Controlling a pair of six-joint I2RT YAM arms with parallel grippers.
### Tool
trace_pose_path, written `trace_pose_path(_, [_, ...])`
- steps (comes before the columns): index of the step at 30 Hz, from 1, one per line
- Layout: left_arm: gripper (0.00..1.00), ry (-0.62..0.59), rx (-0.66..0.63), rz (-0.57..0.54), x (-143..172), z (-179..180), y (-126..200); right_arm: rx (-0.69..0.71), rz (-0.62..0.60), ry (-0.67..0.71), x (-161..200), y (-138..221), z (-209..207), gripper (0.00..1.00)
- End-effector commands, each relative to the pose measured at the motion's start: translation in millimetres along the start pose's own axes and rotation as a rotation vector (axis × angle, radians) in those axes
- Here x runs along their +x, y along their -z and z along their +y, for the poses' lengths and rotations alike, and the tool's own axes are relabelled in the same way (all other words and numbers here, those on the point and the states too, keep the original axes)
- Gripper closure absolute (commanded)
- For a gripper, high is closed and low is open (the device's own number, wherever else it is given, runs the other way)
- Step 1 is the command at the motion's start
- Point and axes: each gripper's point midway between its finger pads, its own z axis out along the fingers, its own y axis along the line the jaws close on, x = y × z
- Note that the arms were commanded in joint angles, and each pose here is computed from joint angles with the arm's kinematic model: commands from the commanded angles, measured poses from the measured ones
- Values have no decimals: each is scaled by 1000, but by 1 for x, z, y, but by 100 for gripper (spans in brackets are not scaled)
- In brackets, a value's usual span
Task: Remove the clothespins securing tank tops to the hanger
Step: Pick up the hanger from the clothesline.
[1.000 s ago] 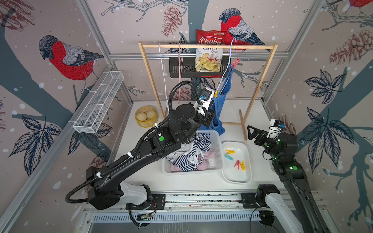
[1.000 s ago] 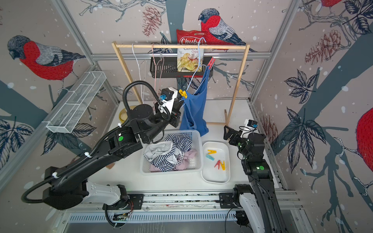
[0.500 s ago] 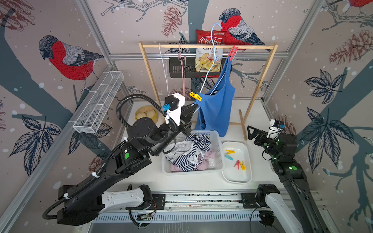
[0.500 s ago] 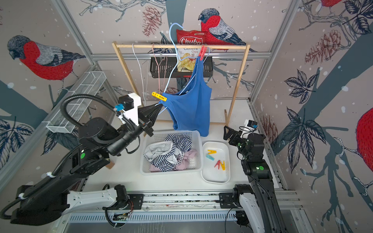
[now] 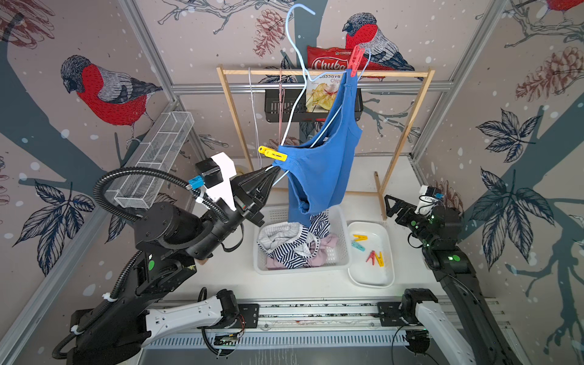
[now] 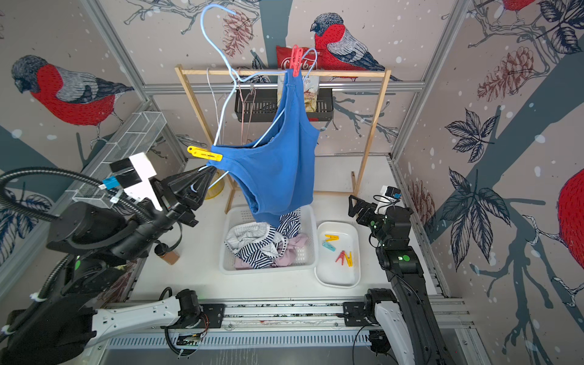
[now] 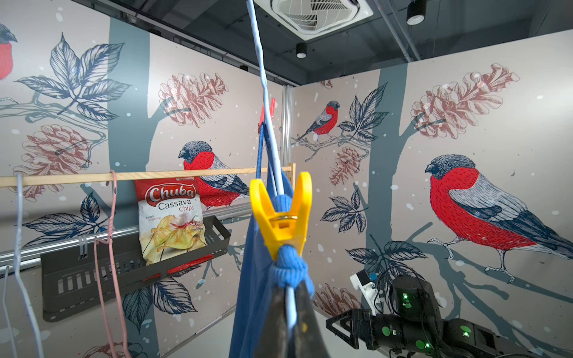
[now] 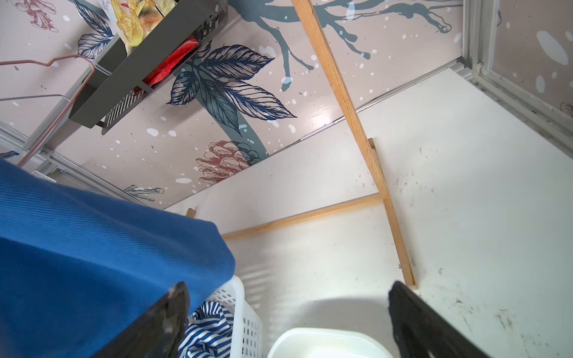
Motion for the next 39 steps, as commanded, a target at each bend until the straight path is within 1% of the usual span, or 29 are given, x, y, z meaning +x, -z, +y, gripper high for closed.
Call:
trace_pose_path(1, [100, 1, 27, -72, -25, -2, 10, -43, -16, -8, -2, -4, 6, 0])
trace_pose_path(4, [100, -12, 62, -85, -31, -6, 23, -55, 1, -18, 3, -8, 6, 0])
trace_pose_path(7, [100, -33, 79, -42, -25, -7, 31, -68, 11, -29, 6, -11, 8, 0])
trace_pose_path(10, [100, -51, 81, 35, -7, -7, 34, -86, 21, -29, 8, -15, 13, 0])
trace_pose_path(15, [100, -38, 68, 141, 26, -3, 46, -105, 36, -9, 5, -21, 22, 0])
trace_pose_path(19, [100, -10, 15, 227, 54, 8, 59, -133, 35, 20, -7, -25, 33, 0])
trace_pose_path(23, [100, 3, -24, 275, 74, 16, 71, -185, 36, 74, -24, -29, 49, 0])
trace_pose_path(28, [100, -33, -61, 342, 98, 23, 78, -353, 39, 89, -44, -27, 74, 0])
trace_pose_path(32, [100, -70, -105, 372, 115, 32, 82, -463, 6, 135, -60, -19, 92, 0])
trace_pose_path(33, [100, -80, -100, 376, 119, 31, 82, -486, -1, 138, -63, -17, 94, 0])
trace_pose_path(36, [100, -100, -78, 360, 128, 27, 80, -625, -15, 150, -72, -6, 111, 0])
trace_pose_path(39, [100, -126, -53, 370, 139, 23, 76, -739, -10, 196, -77, 6, 127, 0])
